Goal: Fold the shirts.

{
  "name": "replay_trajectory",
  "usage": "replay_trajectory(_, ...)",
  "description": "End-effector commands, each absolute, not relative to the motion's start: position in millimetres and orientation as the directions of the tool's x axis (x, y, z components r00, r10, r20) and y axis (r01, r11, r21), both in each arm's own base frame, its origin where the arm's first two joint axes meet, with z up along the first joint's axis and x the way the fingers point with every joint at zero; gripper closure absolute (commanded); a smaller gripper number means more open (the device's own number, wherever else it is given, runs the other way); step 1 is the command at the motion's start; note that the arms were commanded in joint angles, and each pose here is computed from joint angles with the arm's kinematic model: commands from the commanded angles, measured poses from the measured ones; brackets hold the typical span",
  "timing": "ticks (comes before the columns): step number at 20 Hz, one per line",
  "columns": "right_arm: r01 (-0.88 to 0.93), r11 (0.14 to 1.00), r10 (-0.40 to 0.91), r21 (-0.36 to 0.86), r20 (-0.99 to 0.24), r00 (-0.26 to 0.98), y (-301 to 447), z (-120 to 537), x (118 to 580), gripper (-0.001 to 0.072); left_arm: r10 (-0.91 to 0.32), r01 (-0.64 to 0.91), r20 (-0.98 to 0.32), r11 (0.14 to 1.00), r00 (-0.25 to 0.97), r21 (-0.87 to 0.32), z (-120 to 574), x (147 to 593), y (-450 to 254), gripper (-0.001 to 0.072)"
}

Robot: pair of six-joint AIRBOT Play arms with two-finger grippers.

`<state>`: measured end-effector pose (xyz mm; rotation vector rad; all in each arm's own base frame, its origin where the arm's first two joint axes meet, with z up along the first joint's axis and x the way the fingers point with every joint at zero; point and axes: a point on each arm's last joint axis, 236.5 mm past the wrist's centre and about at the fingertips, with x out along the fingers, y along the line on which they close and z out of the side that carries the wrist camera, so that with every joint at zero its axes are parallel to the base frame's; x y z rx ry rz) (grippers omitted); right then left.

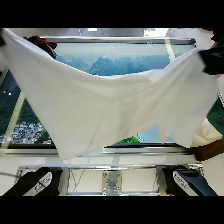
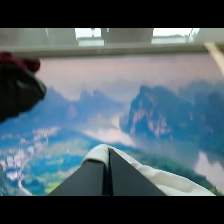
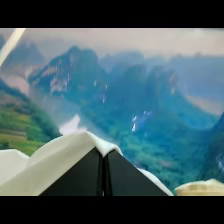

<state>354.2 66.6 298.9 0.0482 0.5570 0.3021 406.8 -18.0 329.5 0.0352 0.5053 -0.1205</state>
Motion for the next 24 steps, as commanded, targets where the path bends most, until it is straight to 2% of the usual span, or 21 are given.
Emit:
replay_trajectory(1, -0.239, 0.923, 0.385, 0.302, -0.719, 0.578, 89.5, 162.4, 388.3, 0.0690, -0.112, 0.105, -0.743, 0.993, 0.660, -0.056, 194.9, 458.6, -17.8, 0.0699)
replay_trajectory(5, -0.145, 0.918, 0.395, 0.369, -0.816, 0.423, 114.5, 13.7, 414.6, 0.0690, -0.128, 0.113, -0.801, 0.991, 0.585, -0.076, 75.5, 525.1, -37.0, 0.0699)
replay_trajectory(7, -0.131, 0.917, 0.397, 0.376, -0.839, 0.370, 129.0, -30.6, 418.5, 0.0685, -0.131, 0.081, -0.770, 0.991, 0.624, -0.104, 50.2, 554.6, -44.9, 0.0689)
replay_trajectory(8, -0.133, 0.922, 0.387, 0.364, -0.841, 0.377, 132.4, -42.9, 425.3, 0.0655, -0.144, 0.060, -0.731, 0.988, 0.667, -0.141, 52.0, 568.8, -49.7, 0.0570)
replay_trajectory(9, -0.132, 0.929, 0.367, 0.345, -0.827, 0.425, 130.9, -46.2, 439.3, 0.0483, -0.165, 0.053, -0.673, 0.982, 0.721, -0.183, 64.8, 582.2, -54.6, 0.0324)
replay_trajectory(10, -0.128, 0.936, 0.347, 0.328, -0.799, 0.492, 126.4, -38.7, 455.0, 0.0301, -0.179, 0.052, -0.612, 0.974, 0.770, -0.220, 84.8, 593.9, -57.6, 0.0112)
replay_trajectory(11, -0.128, 0.943, 0.326, 0.309, -0.766, 0.554, 119.4, -24.3, 470.8, 0.0283, -0.185, 0.061, -0.560, 0.971, 0.807, -0.232, 109.9, 602.8, -58.5, 0.0072)
replay_trajectory(14, -0.131, 0.965, 0.257, 0.225, -0.736, 0.627, 79.9, 24.3, 492.8, 0.0285, -0.199, 0.115, -0.440, 0.971, 0.876, -0.210, 200.7, 604.9, -61.2, 0.0083)
replay_trajectory(16, -0.059, 0.984, 0.167, 0.165, -0.772, 0.613, 30.1, 42.2, 485.7, 0.0284, -0.188, 0.155, -0.333, 0.980, 0.924, -0.124, 271.6, 583.1, -55.9, 0.0083)
replay_trajectory(18, 0.022, 0.985, 0.133, 0.173, -0.825, 0.549, -10.5, 41.3, 461.2, 0.0282, -0.163, 0.160, -0.285, 0.987, 0.944, -0.034, 325.0, 542.4, -41.6, 0.0083)
replay_trajectory(19, 0.033, 0.981, 0.150, 0.189, -0.861, 0.486, -20.7, 33.4, 443.4, 0.0258, -0.150, 0.157, -0.310, 0.988, 0.939, -0.001, 337.6, 516.9, -32.8, 0.0083)
replay_trajectory(21, -0.003, 0.957, 0.273, 0.291, -0.893, 0.358, -14.6, 13.1, 406.9, 0.0255, -0.123, 0.146, -0.423, 0.989, 0.898, 0.021, 335.3, 469.0, -16.8, 0.0083)
replay_trajectory(22, -0.017, 0.934, 0.343, 0.358, -0.879, 0.332, -4.2, 4.7, 397.0, 0.0208, -0.117, 0.150, -0.482, 0.988, 0.868, 0.029, 329.1, 448.2, -12.3, 0.0083)
replay_trajectory(24, -0.059, 0.900, 0.428, 0.433, -0.845, 0.320, 13.7, -16.8, 386.4, 0.0190, -0.108, 0.145, -0.551, 0.989, 0.827, 0.023, 320.6, 415.3, -6.3, 0.0083)
